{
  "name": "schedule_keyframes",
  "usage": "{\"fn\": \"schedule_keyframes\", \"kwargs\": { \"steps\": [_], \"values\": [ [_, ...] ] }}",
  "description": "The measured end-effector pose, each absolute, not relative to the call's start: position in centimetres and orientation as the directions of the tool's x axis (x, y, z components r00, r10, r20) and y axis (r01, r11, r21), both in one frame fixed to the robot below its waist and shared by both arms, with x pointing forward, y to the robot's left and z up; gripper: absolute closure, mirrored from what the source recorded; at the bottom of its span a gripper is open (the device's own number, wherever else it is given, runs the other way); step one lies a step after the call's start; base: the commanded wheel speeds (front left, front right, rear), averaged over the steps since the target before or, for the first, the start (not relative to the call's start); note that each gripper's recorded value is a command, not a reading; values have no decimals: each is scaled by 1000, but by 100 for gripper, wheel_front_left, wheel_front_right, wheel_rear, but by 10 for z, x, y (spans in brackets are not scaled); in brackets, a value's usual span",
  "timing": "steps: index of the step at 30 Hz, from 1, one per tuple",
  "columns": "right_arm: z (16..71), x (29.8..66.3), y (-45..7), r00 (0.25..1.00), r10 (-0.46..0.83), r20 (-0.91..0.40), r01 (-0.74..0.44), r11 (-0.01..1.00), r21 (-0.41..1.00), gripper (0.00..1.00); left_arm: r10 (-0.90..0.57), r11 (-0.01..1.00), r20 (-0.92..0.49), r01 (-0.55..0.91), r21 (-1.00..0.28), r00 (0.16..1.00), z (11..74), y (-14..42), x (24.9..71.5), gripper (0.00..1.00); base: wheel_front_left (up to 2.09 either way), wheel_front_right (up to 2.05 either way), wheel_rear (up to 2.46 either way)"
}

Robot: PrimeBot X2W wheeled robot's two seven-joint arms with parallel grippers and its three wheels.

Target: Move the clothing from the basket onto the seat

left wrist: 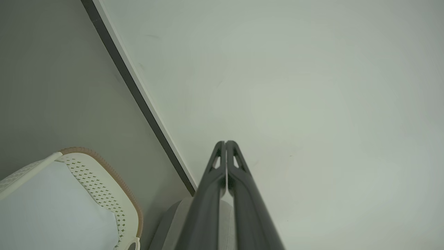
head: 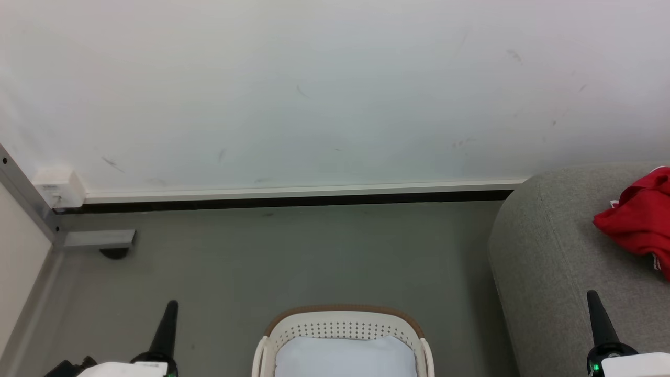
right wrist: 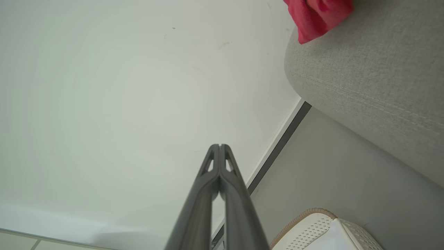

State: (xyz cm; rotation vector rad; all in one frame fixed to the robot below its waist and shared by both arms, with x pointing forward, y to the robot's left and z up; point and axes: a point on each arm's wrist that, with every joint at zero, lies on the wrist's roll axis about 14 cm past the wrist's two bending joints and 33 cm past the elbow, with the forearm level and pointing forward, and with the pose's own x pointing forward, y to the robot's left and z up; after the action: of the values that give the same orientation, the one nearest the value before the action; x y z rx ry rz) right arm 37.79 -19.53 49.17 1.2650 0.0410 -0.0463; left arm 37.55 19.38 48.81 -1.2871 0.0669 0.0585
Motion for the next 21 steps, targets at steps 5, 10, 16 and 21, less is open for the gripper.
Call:
{"fn": "schedule_keyframes", "kwargs": {
  "steps": [5,10,16,21],
  "values": [
    [493,379,-196,999,-10,-53,54,260,964,100,2,242,-71,-70,-968,997,491,194,377,100,0,0,0],
    [494,380,-197,999,-8,-50,50,218,975,100,3,204,-68,-67,-977,998,492,195,378,100,0,0,0],
    [496,382,-197,999,-8,-42,42,169,985,100,0,156,-53,-53,-986,999,495,196,381,100,0,0,0],
    [498,383,-197,999,-6,-35,36,131,991,100,0,128,-46,-45,-991,999,497,197,383,100,0,0,0]
  ]
}}
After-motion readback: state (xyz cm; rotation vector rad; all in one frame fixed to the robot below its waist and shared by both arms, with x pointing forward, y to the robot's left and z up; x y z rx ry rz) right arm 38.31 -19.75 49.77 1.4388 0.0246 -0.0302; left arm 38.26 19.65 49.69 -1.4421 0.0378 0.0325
